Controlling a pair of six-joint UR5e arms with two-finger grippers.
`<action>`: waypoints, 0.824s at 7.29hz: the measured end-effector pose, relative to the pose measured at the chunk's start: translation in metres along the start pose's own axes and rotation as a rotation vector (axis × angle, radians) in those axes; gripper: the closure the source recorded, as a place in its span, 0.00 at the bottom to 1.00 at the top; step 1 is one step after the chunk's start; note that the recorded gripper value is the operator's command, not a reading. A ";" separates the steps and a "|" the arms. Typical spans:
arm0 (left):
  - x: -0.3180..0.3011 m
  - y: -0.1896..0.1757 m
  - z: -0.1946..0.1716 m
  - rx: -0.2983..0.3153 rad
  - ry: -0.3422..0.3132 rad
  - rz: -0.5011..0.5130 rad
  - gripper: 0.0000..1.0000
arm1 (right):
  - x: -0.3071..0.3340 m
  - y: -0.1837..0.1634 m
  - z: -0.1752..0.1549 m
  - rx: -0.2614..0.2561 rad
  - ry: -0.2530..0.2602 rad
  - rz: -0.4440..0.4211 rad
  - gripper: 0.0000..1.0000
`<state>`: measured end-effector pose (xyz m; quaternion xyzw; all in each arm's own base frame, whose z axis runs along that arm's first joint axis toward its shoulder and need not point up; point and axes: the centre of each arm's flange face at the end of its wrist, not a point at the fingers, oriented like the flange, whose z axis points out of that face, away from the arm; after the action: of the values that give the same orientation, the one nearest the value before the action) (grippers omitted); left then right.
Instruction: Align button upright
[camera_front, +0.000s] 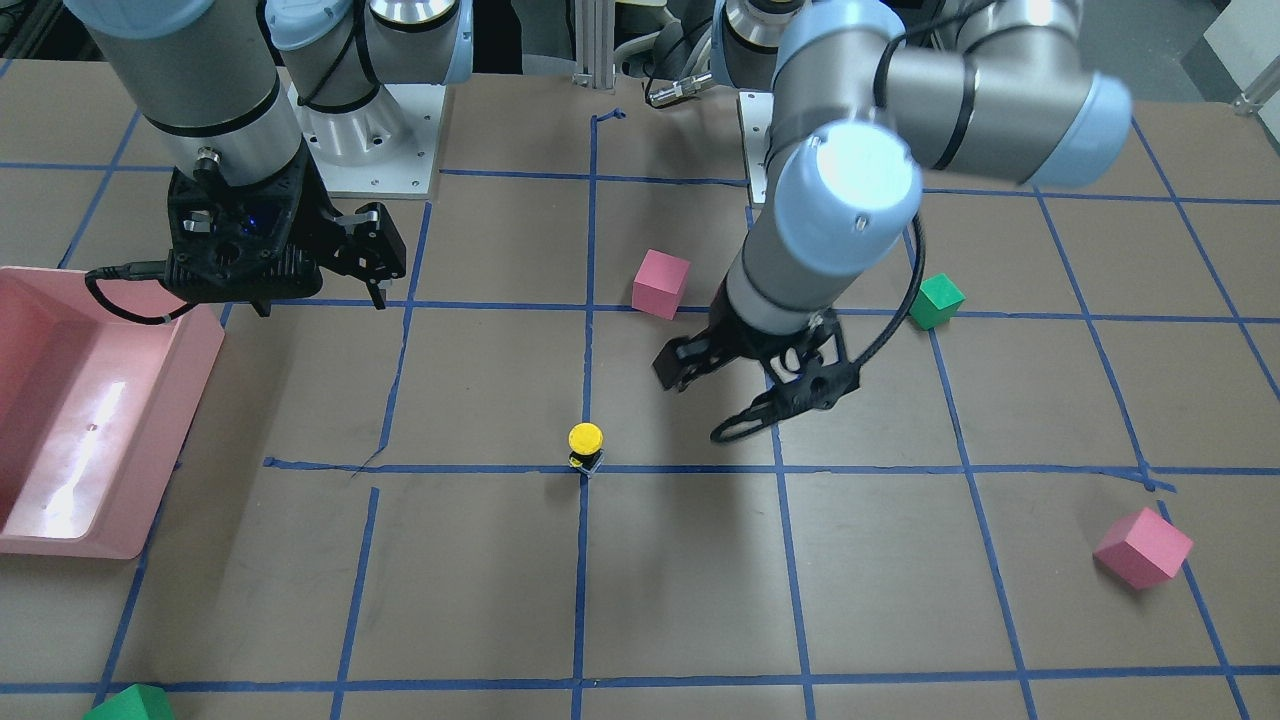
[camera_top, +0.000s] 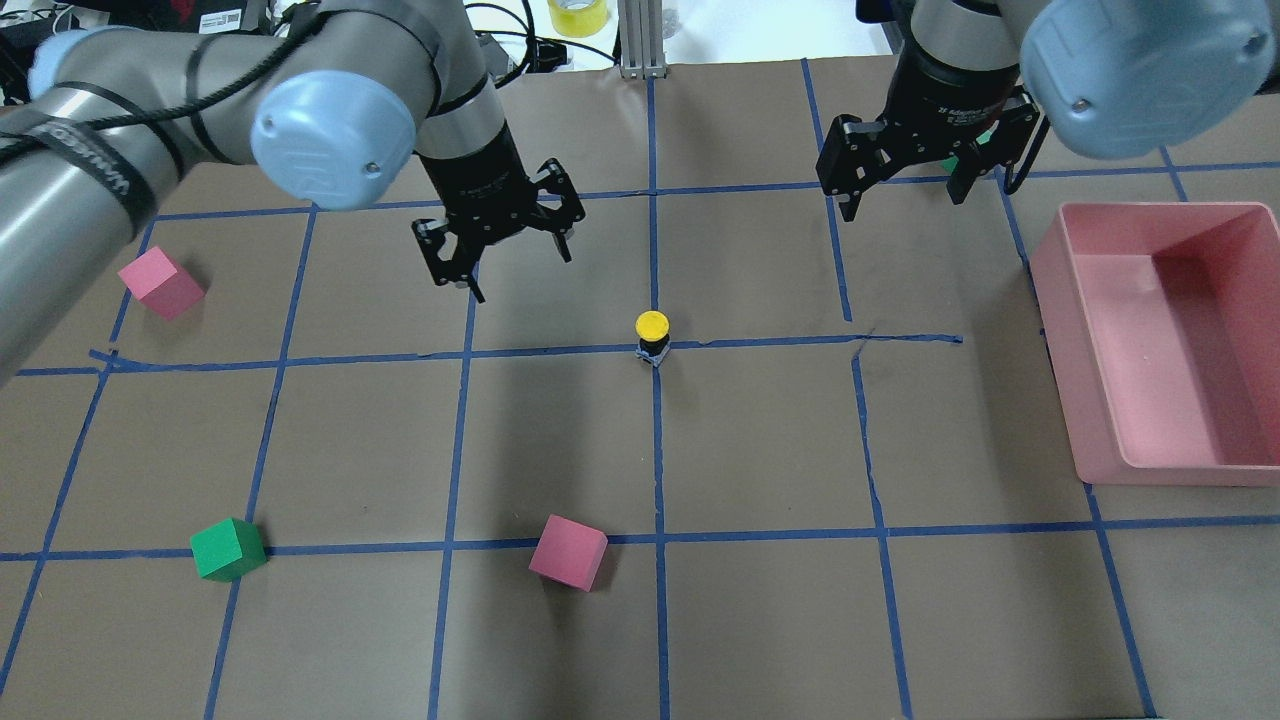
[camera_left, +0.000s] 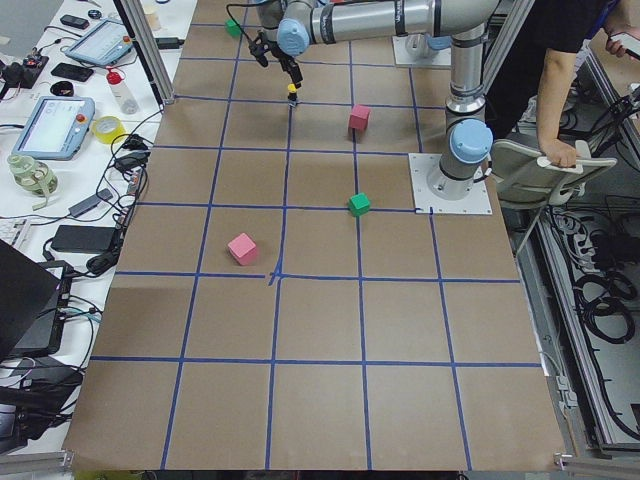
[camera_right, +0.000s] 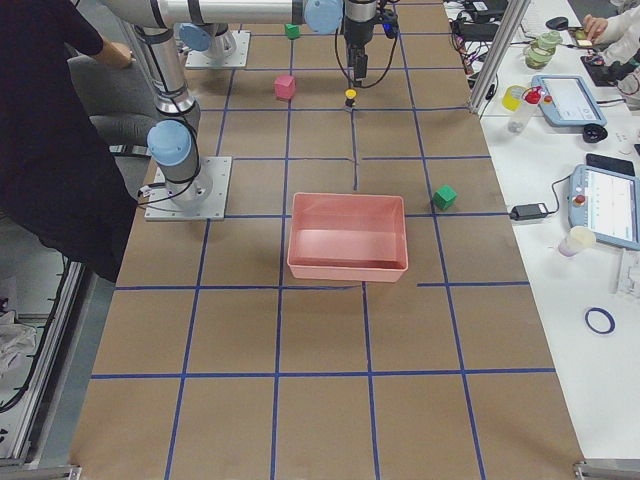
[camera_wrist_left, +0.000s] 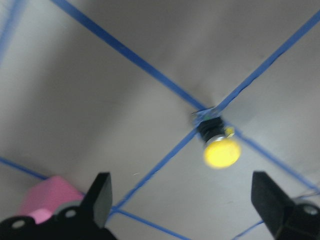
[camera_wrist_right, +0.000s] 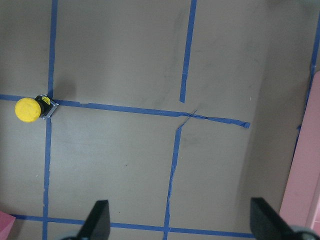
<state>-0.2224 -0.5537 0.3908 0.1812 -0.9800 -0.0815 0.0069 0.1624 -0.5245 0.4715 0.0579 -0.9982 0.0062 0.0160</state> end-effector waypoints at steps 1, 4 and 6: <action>-0.019 0.008 -0.027 0.041 -0.041 0.121 0.00 | 0.000 0.000 0.000 0.000 0.000 0.001 0.00; -0.037 0.029 -0.068 0.105 -0.039 0.272 0.00 | 0.000 0.000 0.000 0.000 -0.002 0.001 0.00; -0.037 0.034 -0.073 0.130 -0.026 0.329 0.00 | -0.001 0.000 0.000 0.001 -0.002 0.002 0.00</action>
<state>-0.1965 -0.5209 0.4690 0.0175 -0.9997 -0.0181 -0.0043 0.1630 -0.5240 0.4719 0.0570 -0.9982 0.0066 0.0151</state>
